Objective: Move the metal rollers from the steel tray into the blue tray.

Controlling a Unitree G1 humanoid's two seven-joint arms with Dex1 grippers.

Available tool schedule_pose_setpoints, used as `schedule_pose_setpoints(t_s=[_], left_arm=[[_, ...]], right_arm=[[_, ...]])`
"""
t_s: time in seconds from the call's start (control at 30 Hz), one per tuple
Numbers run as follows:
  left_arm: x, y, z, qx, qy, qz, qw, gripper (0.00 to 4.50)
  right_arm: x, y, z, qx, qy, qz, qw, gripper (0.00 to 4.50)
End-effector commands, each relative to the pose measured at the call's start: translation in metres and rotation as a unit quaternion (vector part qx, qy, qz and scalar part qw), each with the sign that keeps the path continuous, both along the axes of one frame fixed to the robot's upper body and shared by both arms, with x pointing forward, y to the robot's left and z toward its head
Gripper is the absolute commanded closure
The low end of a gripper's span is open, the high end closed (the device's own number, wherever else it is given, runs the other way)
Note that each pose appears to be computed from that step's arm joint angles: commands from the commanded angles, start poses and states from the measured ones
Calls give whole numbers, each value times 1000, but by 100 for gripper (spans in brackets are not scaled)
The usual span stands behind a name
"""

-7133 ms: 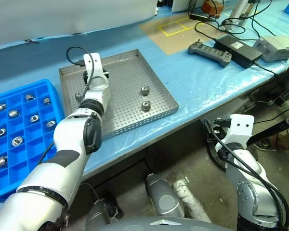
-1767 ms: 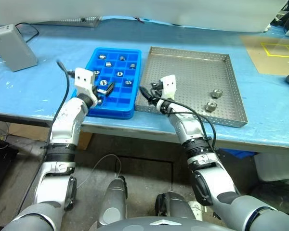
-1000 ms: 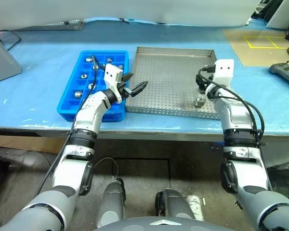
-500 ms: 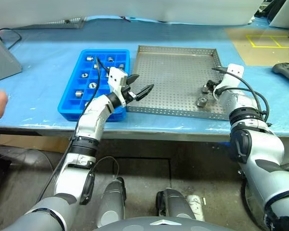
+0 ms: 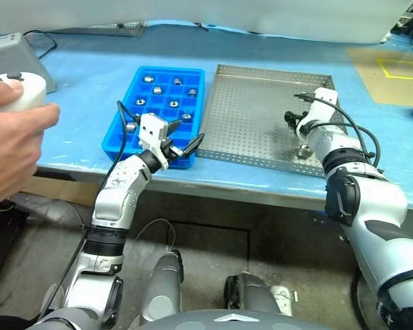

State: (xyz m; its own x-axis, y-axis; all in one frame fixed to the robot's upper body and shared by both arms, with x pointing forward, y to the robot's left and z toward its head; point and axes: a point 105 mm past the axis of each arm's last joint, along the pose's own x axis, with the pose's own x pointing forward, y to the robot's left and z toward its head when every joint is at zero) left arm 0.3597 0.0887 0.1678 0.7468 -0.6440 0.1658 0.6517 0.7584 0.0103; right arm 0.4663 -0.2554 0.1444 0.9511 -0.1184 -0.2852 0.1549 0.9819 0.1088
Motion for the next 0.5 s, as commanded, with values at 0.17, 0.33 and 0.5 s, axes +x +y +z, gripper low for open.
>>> schedule_pose_setpoints(t_s=[0.17, 0.33, 0.5], left_arm=[[-5, 11, 11, -12, -16, 22, 1000, 15], [0, 8, 19, -18, -17, 13, 1000, 15], [4, 10, 25, -23, -14, 1, 1000, 15]], right_arm=[[2, -15, 25, -79, -41, -15, 996, 135], [2, -24, 47, -112, -89, -22, 989, 135], [-4, -41, 41, -134, -71, -50, 987, 135]])
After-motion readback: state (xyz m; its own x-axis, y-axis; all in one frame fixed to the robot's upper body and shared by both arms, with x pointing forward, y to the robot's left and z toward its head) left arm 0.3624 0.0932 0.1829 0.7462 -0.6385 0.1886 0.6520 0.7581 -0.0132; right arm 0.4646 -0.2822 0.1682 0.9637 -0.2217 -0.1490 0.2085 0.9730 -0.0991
